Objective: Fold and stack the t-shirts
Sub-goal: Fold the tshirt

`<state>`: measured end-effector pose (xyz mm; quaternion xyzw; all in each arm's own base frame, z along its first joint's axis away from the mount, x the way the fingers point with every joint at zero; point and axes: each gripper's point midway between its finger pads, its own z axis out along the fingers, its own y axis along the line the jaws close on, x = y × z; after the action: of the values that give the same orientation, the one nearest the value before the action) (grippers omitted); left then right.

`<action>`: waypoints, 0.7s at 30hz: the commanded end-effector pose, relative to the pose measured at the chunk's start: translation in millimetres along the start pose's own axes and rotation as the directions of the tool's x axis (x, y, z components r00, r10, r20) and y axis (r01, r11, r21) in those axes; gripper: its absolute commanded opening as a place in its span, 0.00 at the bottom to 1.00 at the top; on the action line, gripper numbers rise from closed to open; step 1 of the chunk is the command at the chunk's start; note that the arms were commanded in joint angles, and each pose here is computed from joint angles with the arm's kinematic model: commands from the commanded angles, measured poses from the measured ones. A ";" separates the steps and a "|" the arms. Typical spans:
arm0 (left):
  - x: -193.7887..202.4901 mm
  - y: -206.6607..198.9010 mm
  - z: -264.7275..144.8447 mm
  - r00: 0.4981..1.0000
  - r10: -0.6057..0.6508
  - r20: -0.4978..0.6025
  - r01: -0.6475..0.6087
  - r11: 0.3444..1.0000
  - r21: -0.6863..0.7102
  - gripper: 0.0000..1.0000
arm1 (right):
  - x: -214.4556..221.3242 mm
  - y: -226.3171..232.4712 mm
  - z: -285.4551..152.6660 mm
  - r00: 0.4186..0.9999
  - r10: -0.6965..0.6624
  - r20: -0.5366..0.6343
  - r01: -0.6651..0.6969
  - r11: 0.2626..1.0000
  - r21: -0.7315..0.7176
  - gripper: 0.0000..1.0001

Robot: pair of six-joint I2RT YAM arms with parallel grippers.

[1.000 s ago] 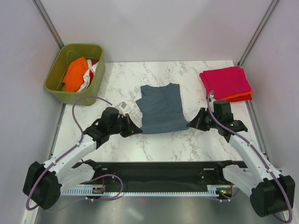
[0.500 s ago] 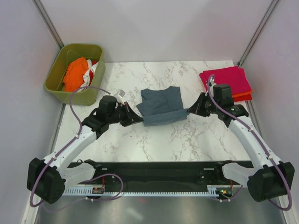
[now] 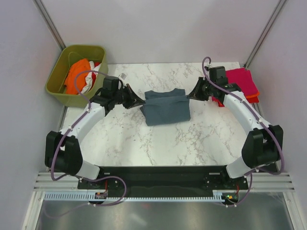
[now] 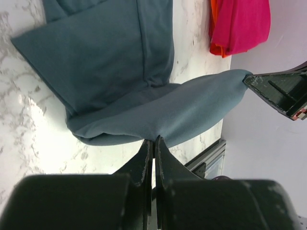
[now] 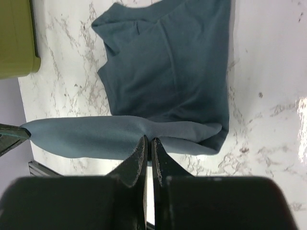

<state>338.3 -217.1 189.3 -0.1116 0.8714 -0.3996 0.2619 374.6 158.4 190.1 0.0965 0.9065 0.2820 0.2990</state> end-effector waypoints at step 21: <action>-140.4 30.5 134.7 0.999 -0.008 0.039 0.008 1.000 -0.002 0.02 | -115.0 -39.1 141.1 0.992 0.088 0.087 -0.094 0.994 0.063 0.00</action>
<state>502.0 -224.6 124.3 -0.1428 0.8810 -0.3794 0.2438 520.9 157.4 121.1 0.1430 0.9111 0.2562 0.2895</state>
